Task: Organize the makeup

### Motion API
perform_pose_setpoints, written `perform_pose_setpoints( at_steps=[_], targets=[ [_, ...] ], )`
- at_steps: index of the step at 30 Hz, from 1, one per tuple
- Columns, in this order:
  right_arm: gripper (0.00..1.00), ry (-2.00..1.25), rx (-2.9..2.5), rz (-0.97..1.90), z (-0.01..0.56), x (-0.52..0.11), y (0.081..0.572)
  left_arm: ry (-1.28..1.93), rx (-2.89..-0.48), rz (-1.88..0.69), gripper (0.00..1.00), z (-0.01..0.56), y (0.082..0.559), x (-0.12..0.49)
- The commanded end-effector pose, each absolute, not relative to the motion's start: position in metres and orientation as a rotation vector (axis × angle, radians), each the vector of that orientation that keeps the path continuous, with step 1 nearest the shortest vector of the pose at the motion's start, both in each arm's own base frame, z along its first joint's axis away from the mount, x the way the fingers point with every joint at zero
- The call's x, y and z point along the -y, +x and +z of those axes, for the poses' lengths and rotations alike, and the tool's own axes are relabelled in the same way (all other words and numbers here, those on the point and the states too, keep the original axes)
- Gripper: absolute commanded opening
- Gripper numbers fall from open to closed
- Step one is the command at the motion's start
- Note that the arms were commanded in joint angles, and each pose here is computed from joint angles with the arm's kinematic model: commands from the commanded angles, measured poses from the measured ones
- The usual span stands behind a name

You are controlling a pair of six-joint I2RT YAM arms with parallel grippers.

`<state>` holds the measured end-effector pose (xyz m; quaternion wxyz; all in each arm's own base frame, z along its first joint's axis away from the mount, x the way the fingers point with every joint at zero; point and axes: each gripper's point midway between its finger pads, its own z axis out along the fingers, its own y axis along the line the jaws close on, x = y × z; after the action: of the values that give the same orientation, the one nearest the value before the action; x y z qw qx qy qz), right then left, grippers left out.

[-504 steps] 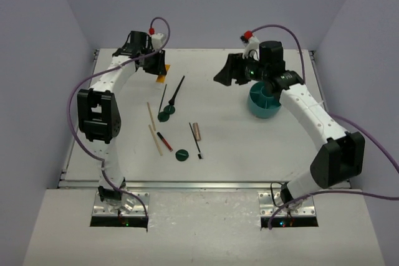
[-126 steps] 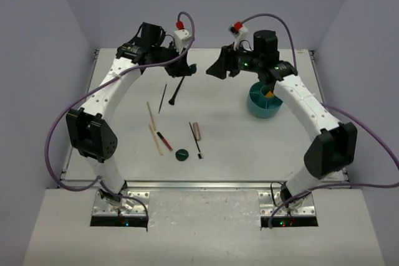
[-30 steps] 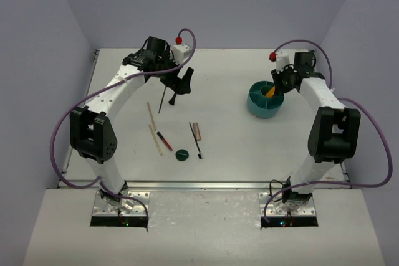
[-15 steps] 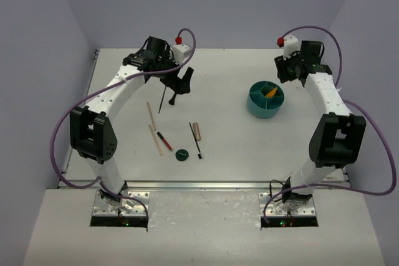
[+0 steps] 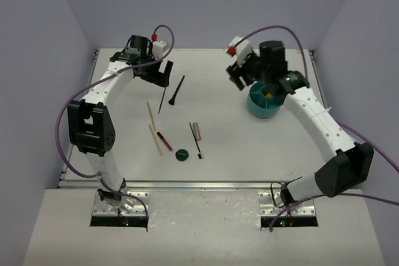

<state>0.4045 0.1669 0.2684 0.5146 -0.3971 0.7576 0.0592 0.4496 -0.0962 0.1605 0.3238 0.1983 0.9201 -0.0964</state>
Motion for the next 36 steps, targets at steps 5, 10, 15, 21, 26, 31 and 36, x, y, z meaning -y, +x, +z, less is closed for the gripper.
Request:
perform_pose_setpoints(
  at_steps=[5, 10, 15, 21, 26, 31, 36],
  targets=[
    [0.64, -1.515, -1.811, 0.567, 0.135, -0.335, 0.272, 0.291, -2.318, 0.026, 1.0, 0.182, 0.469, 0.018],
    [0.63, -1.589, -1.881, 0.622, 0.086, -0.366, 0.252, 0.204, -2.331, 0.026, 1.0, 0.177, 0.463, -0.001],
    [0.59, -1.681, -1.961, 0.616, 0.026, -0.376, 0.234, 0.195, -2.327, 0.023, 1.0, 0.168, 0.452, -0.012],
    [0.58, -1.648, -1.953, 0.657, 0.011, -0.397, 0.235, 0.261, -2.359, 0.042, 1.0, 0.152, 0.437, -0.014],
    [0.57, -1.673, -2.004, 0.652, -0.01, -0.398, 0.227, 0.261, -2.368, 0.037, 1.0, 0.15, 0.436, -0.014],
    [0.56, -1.756, -1.94, 0.658, -0.011, -0.392, 0.22, 0.268, -2.378, 0.036, 1.0, 0.147, 0.436, -0.014],
    [0.6, -1.856, -1.86, 0.671, -0.013, -0.4, 0.219, 0.27, -2.378, 0.039, 1.0, 0.147, 0.439, -0.015]
  ],
)
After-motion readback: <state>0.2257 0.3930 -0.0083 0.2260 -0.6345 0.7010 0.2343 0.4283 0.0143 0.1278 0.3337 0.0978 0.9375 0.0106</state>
